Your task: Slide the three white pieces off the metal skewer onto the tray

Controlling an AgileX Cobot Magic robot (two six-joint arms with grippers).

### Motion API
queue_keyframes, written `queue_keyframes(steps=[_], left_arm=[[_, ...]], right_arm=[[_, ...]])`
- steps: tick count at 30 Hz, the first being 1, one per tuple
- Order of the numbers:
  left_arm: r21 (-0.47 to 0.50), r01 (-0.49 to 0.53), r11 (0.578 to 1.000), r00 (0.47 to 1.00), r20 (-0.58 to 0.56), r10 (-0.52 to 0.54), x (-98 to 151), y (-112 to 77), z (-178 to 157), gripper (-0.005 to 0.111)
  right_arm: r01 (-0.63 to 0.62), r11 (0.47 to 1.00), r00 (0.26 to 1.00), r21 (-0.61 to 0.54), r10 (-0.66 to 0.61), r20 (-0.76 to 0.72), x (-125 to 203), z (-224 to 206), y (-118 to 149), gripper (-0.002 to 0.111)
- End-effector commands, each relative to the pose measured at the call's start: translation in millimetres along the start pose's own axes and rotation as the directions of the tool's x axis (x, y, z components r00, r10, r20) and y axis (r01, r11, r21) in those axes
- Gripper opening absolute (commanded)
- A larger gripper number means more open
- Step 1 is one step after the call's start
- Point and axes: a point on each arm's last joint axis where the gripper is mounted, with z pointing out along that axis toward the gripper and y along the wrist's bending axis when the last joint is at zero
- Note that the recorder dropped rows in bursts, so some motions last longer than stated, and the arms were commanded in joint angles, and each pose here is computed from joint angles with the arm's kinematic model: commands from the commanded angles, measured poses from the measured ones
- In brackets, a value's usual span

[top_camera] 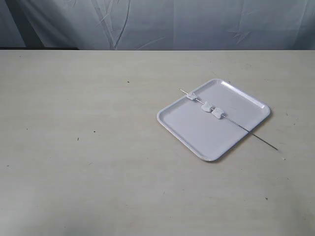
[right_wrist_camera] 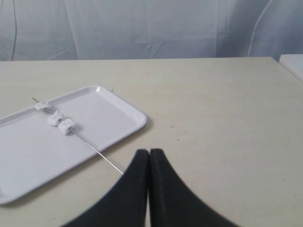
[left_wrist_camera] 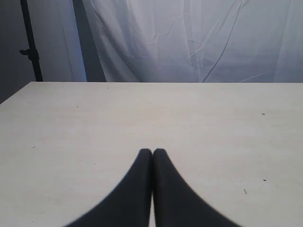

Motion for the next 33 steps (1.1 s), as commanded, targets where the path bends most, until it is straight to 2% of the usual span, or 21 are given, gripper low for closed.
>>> queue_keyframes(steps=[1,28,31,33], left_arm=[[-0.001,0.003,1.0,1.0,0.004,-0.003,0.6,0.0,-0.1,0.0],[-0.001,0.003,1.0,1.0,0.004,-0.003,0.6,0.0,-0.1,0.0],[-0.009,-0.032,0.999,0.999,0.011,0.032,-0.1,0.8,-0.1,0.0],[-0.005,-0.011,1.0,0.999,0.049,0.012,-3.5,0.3,-0.2,0.0]], right_arm=[[0.002,1.0,1.0,0.005,-0.002,0.007,0.1,0.0,-0.3,0.0],[0.008,1.0,1.0,0.007,-0.008,0.007,0.1,0.0,-0.5,0.0],[0.013,1.0,0.999,0.009,-0.014,0.043,-3.2,0.0,-0.6,0.0],[0.008,1.0,0.995,0.006,-0.008,0.096,-8.1,-0.4,-0.4,0.0]])
